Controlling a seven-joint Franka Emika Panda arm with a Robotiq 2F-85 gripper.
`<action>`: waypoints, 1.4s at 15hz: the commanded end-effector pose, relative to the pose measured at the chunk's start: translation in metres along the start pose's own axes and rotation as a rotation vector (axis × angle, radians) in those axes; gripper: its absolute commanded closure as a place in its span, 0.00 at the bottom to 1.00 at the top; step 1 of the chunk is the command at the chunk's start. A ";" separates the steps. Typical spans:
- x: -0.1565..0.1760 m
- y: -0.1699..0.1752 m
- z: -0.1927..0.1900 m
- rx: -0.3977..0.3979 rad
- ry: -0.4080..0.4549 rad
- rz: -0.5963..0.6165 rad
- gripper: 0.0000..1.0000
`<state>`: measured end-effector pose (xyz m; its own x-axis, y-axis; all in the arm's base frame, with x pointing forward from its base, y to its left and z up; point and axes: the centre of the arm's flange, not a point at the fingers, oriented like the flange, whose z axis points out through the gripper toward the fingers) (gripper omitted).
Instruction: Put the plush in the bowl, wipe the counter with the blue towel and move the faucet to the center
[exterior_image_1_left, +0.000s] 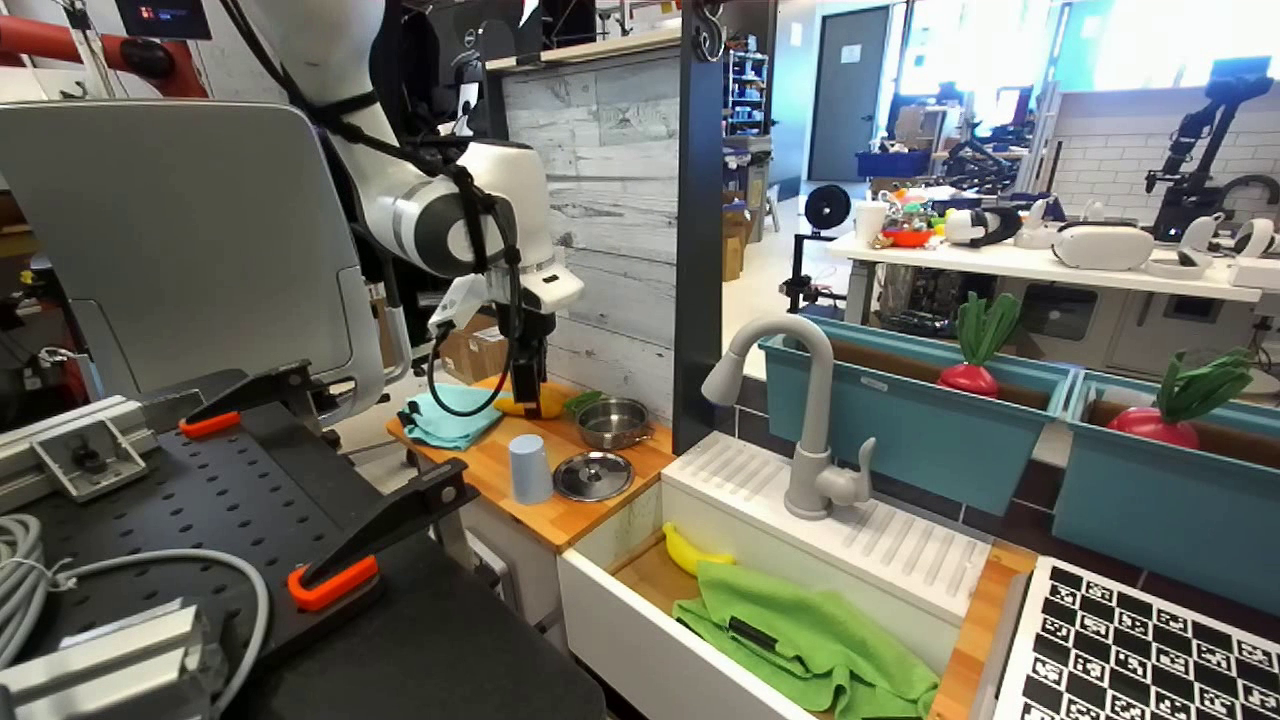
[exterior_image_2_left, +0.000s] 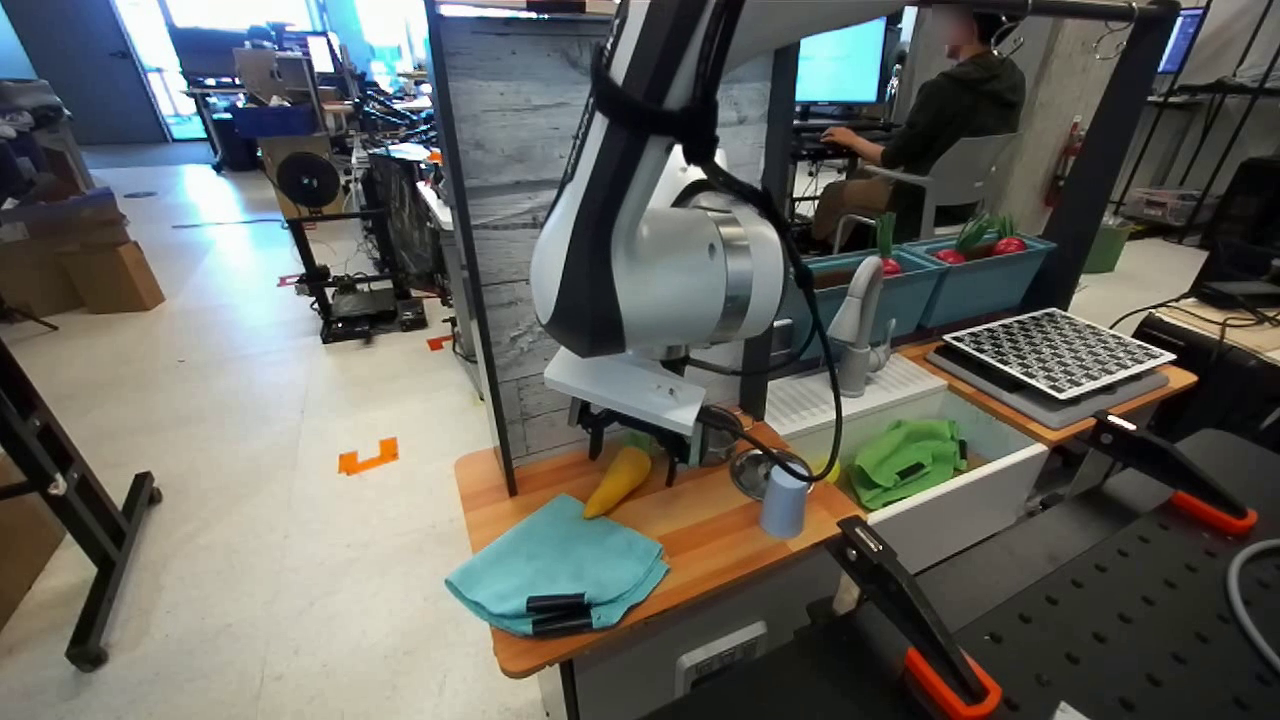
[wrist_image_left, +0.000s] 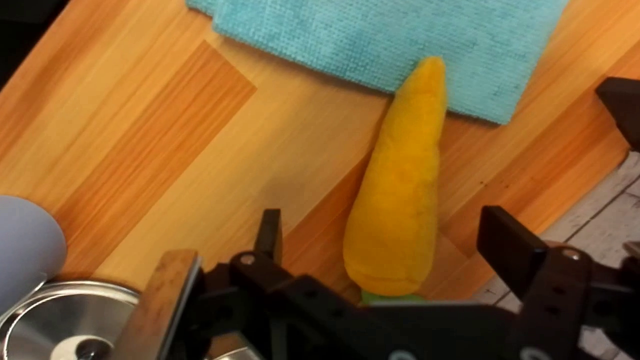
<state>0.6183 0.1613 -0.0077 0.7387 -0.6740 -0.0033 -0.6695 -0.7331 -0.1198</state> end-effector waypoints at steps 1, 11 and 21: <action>0.007 -0.022 0.014 -0.040 -0.003 -0.005 0.25; -0.001 -0.023 0.005 -0.074 -0.032 -0.080 1.00; 0.010 -0.003 -0.046 -0.029 -0.013 -0.106 0.97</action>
<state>0.6304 0.1706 0.0081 0.8076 -0.5897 -0.0110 -0.5891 -0.8056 -0.0626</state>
